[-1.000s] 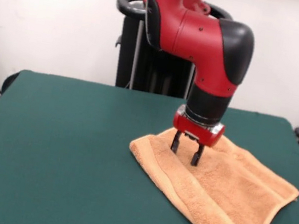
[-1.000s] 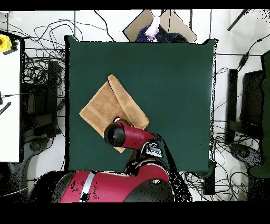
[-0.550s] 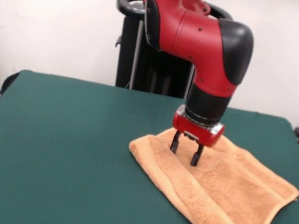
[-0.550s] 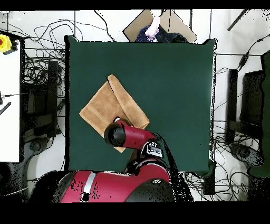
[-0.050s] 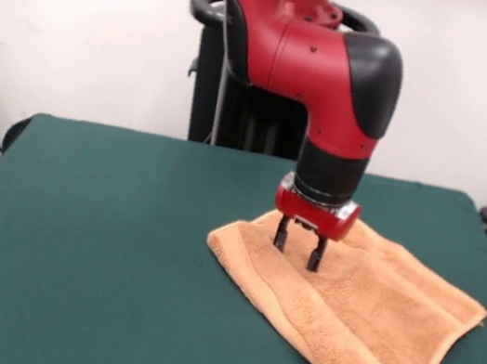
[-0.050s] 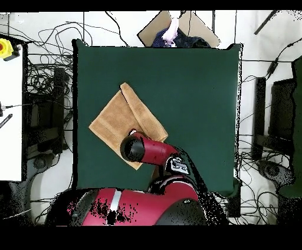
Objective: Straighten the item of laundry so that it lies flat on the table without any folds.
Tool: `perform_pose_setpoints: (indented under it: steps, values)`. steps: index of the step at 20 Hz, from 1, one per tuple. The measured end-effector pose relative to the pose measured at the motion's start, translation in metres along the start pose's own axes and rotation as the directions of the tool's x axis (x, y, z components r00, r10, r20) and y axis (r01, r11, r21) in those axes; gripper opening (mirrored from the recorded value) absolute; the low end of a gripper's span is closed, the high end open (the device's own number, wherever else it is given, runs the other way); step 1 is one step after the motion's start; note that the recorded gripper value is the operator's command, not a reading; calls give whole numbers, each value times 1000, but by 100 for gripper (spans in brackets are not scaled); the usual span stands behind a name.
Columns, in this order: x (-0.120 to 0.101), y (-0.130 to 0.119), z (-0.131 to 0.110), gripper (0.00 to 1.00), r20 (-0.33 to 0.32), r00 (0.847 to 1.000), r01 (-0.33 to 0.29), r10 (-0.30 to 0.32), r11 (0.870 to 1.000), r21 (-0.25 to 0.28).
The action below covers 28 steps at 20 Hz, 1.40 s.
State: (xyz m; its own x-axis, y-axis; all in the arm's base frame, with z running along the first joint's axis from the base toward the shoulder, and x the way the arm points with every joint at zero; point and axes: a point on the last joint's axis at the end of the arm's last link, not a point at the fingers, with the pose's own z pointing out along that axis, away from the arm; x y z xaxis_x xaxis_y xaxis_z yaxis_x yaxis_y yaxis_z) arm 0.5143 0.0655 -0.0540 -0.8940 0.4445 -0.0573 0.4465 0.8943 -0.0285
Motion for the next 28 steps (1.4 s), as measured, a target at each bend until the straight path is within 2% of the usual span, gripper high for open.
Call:
perform_pose_setpoints:
  steps: [5,9,13,19,28]
  values:
    - [-7,0,1,100,-49,999,5,-5,1000,-3]
    - [-16,-1,2,100,-113,994,-9,9,1000,-2]
    - [-26,-1,3,100,-182,983,-26,25,1000,-2]
    - [-37,-3,6,100,-254,967,-41,37,999,-10]
    - [-39,-2,6,100,-273,962,-21,17,1000,-11]
